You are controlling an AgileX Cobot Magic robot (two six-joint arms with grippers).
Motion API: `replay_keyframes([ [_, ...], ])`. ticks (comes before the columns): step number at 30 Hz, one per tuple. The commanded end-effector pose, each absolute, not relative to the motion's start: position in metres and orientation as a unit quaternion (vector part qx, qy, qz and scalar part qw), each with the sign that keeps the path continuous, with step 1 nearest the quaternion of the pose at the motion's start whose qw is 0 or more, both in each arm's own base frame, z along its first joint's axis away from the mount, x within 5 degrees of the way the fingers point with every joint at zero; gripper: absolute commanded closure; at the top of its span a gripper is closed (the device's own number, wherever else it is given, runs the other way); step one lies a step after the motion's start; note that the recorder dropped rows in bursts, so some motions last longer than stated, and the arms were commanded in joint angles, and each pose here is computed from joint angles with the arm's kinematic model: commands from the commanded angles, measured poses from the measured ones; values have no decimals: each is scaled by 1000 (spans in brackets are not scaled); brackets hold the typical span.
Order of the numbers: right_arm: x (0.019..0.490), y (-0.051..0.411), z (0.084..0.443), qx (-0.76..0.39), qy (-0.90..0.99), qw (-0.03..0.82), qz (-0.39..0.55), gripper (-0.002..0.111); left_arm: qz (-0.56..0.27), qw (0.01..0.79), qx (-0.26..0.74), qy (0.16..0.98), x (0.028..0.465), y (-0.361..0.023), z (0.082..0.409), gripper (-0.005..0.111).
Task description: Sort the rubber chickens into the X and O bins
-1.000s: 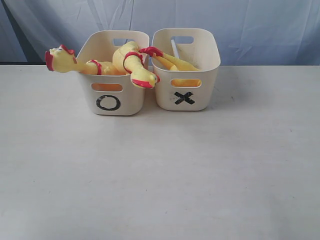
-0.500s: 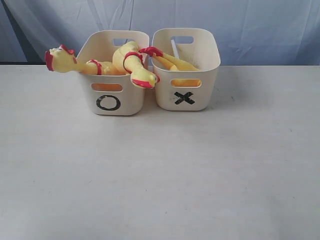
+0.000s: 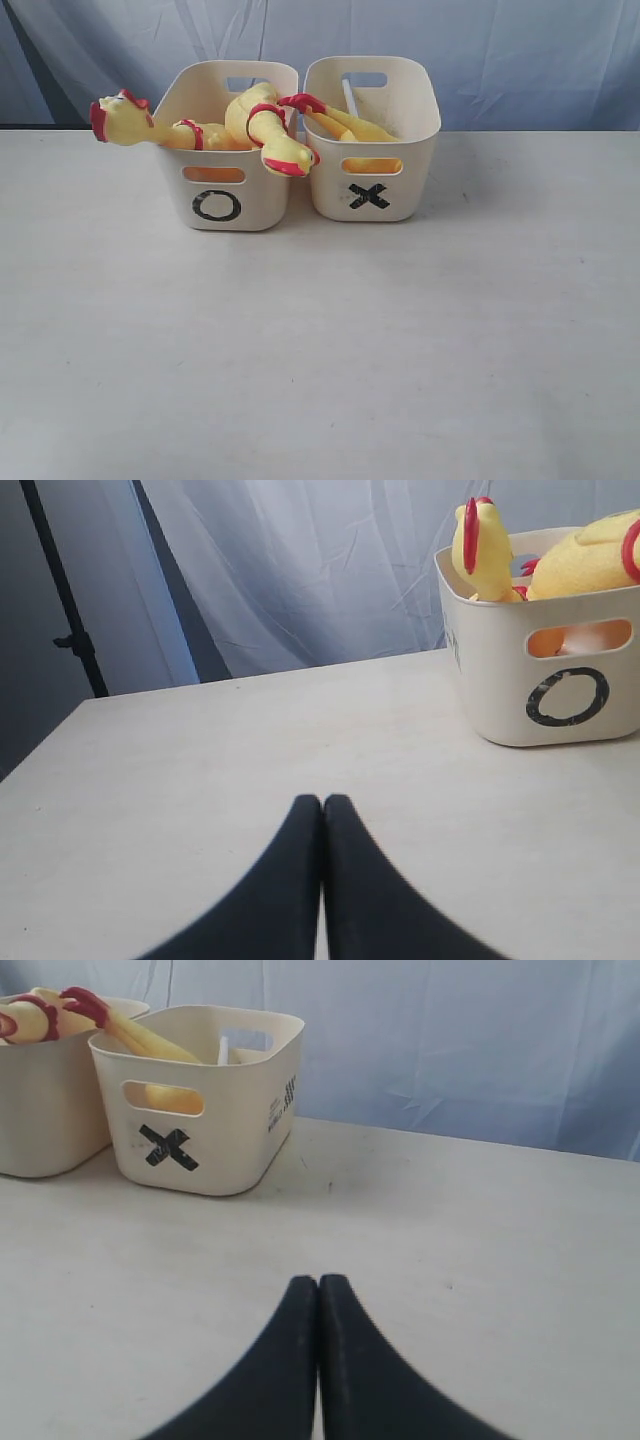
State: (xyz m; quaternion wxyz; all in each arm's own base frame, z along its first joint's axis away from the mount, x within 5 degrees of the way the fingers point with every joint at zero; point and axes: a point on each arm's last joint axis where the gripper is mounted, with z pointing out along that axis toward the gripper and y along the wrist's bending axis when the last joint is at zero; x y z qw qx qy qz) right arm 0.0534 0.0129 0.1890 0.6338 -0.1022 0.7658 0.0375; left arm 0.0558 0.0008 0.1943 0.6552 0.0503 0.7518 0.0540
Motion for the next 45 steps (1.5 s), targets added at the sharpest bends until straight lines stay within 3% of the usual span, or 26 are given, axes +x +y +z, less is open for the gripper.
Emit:
replay_keyframes([
  [1,54,12,187,-108,766,633,22,109,44,661,41,748,56,0,194,106],
  [45,53,12,186,-107,770,628,26,109,49,661,46,747,56,1,194,106],
])
